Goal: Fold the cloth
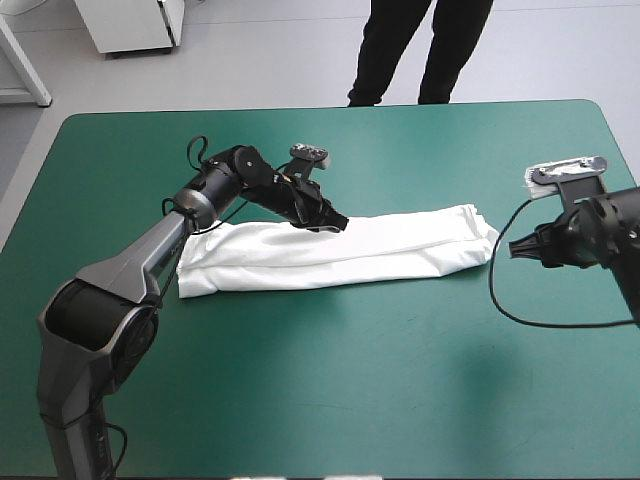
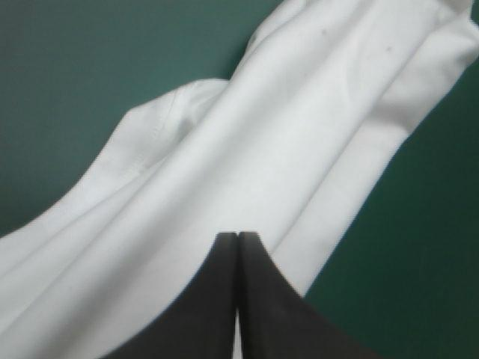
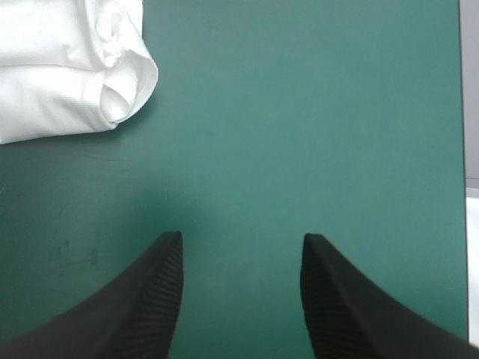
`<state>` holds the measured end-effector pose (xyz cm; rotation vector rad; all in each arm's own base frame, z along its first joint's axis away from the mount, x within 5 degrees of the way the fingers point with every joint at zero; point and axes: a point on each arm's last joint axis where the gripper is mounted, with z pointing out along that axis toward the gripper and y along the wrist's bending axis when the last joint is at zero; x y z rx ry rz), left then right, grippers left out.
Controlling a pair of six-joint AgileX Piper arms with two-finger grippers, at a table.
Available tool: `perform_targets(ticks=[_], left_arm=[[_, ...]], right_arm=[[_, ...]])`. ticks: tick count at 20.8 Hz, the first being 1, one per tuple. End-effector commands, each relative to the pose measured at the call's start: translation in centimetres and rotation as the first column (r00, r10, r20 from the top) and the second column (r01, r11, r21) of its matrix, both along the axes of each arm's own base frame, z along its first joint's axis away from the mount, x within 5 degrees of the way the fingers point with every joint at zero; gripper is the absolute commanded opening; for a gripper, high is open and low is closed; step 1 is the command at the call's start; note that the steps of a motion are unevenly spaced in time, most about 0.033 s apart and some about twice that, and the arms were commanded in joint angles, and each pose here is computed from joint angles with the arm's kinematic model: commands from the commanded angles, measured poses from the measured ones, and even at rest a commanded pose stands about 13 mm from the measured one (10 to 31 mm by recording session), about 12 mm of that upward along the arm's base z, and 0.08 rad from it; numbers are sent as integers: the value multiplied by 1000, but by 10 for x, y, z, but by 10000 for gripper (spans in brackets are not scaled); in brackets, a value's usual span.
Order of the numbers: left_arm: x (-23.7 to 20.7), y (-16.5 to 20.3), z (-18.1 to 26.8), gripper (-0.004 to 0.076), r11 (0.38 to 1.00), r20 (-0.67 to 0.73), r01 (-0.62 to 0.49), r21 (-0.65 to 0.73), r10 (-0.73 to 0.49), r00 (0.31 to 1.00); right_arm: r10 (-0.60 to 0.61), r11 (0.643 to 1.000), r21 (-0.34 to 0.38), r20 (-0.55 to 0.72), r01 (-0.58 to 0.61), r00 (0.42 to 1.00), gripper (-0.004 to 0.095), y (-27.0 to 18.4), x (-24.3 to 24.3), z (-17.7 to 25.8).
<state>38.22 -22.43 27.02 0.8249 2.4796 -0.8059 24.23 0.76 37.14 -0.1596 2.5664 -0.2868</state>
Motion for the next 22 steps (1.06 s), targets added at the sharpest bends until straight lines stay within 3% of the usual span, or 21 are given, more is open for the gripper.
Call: perform_targets(ticks=[1, 5, 9, 11, 13, 22], left_arm=[[-2, -5, 18, -22, 998, 18, 4, -56, -3, 1000], [6, -5, -8, -22, 1000, -26, 1, 16, -1, 1000], [10, -11, -38, -22, 999, -122, 16, 28, -12, 992], [10, -11, -38, -22, 1000, -120, 12, 22, -9, 993], [10, -11, -38, -22, 1000, -130, 11, 19, -9, 992], [8, -13, -37, -22, 1000, -141, 17, -6, -18, 990]], right_arm=[[15, 1000, -13, 22, -15, 1000, 445, 3, 25, -3], [48, 994, 97, 36, -51, 998, 445, 15, 62, 5], [42, 966, 252, 35, -49, 999, 461, 7, 80, 23], [9, 937, 349, -21, -1, 1000, 571, -9, 84, 16], [-22, 925, 380, -20, 28, 1000, 649, -18, 87, 14], [39, 879, 473, -193, 58, 980, 655, -18, 125, -44]])
